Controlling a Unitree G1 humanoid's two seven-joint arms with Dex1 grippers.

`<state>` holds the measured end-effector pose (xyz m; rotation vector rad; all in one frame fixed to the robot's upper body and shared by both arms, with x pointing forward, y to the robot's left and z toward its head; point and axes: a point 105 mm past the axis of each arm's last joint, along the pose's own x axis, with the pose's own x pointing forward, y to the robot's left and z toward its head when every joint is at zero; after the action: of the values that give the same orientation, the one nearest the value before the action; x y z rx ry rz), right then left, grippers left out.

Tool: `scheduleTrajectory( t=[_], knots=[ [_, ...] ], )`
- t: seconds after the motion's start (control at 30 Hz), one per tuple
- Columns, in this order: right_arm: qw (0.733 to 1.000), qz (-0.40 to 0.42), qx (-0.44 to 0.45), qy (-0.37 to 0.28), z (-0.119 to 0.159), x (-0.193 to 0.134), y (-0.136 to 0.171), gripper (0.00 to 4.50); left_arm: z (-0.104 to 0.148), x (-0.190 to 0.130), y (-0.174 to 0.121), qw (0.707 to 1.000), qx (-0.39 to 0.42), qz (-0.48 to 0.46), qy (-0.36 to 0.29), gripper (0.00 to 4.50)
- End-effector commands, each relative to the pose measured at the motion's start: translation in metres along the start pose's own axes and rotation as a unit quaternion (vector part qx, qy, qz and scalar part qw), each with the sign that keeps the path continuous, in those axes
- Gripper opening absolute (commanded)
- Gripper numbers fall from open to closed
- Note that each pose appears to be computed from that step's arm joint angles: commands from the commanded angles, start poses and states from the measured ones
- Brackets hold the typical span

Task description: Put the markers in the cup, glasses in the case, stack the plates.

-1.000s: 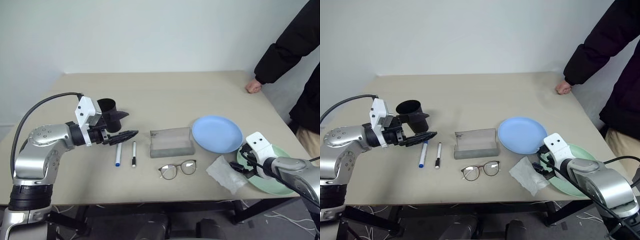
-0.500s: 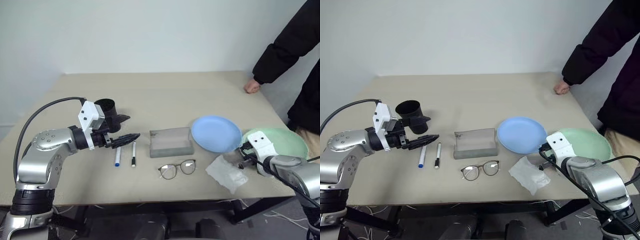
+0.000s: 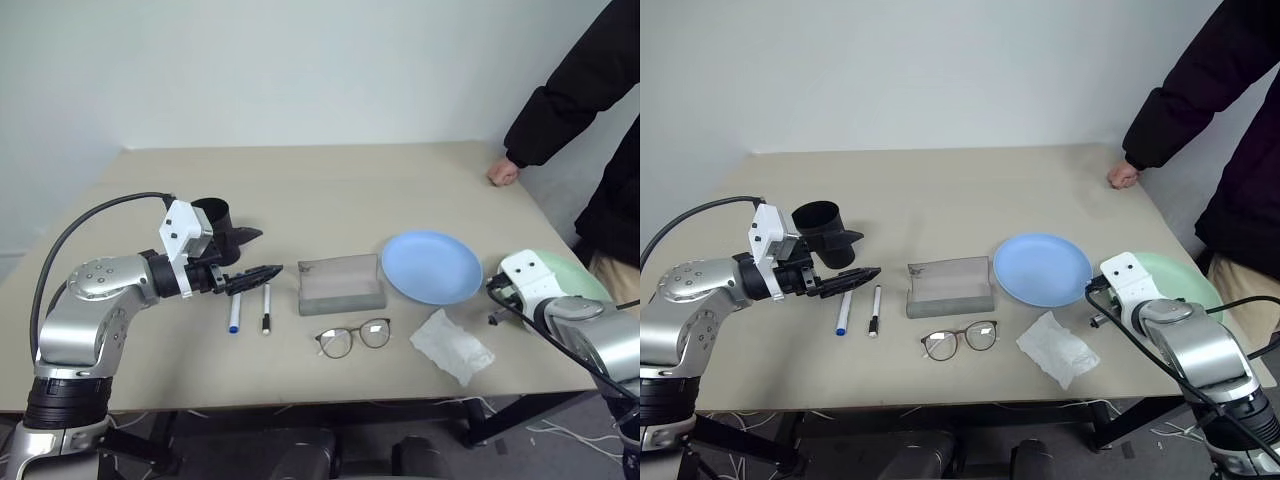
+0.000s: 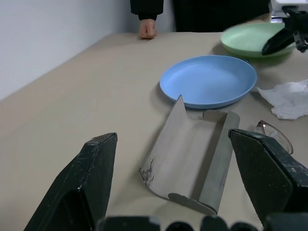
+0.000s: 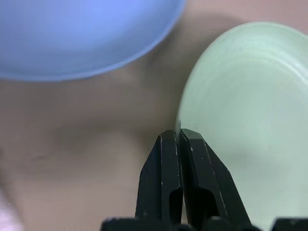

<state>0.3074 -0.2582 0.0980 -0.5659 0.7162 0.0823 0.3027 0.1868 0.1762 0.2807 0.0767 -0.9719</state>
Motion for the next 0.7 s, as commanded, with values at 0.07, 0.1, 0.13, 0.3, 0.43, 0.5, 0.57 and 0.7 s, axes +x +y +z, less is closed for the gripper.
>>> scheduleTrajectory(
  t=[0.07, 0.1, 0.13, 0.3, 0.43, 0.5, 0.57, 0.7],
  knots=[
    [0.992, -0.06, -0.036, -0.104, 0.051, -0.012, -0.02, 0.03, 0.013, 0.002, 0.003, 1.0, 0.025, 0.002, -0.015, 3.92],
    [0.99, -0.053, -0.04, -0.127, 0.061, -0.013, -0.016, 0.03, 0.013, 0.002, 0.003, 1.0, 0.025, 0.002, -0.015, 3.92],
    [0.986, -0.036, -0.048, -0.157, 0.073, -0.015, -0.009, 0.03, 0.013, 0.003, 0.004, 1.0, 0.025, 0.002, -0.015, 3.92],
    [0.958, 0.083, -0.1, -0.254, 0.105, -0.028, 0.036, 0.03, 0.014, 0.003, 0.005, 1.0, 0.027, 0.002, -0.014, 3.92],
    [0.941, 0.146, -0.129, -0.276, 0.112, -0.034, 0.056, 0.03, 0.015, 0.003, 0.006, 0.999, 0.029, 0.002, -0.014, 3.92],
    [0.927, 0.179, -0.155, -0.292, 0.116, -0.038, 0.067, 0.03, 0.015, 0.003, 0.006, 0.999, 0.03, 0.003, -0.014, 3.92],
    [0.914, 0.212, -0.185, -0.294, 0.115, -0.04, 0.078, 0.03, 0.015, 0.002, 0.006, 0.999, 0.031, 0.003, -0.014, 3.92],
    [0.899, 0.259, -0.219, -0.277, 0.105, -0.038, 0.09, 0.03, 0.016, -0.002, 0.006, 0.999, 0.032, 0.008, -0.014, 3.92]
  ],
)
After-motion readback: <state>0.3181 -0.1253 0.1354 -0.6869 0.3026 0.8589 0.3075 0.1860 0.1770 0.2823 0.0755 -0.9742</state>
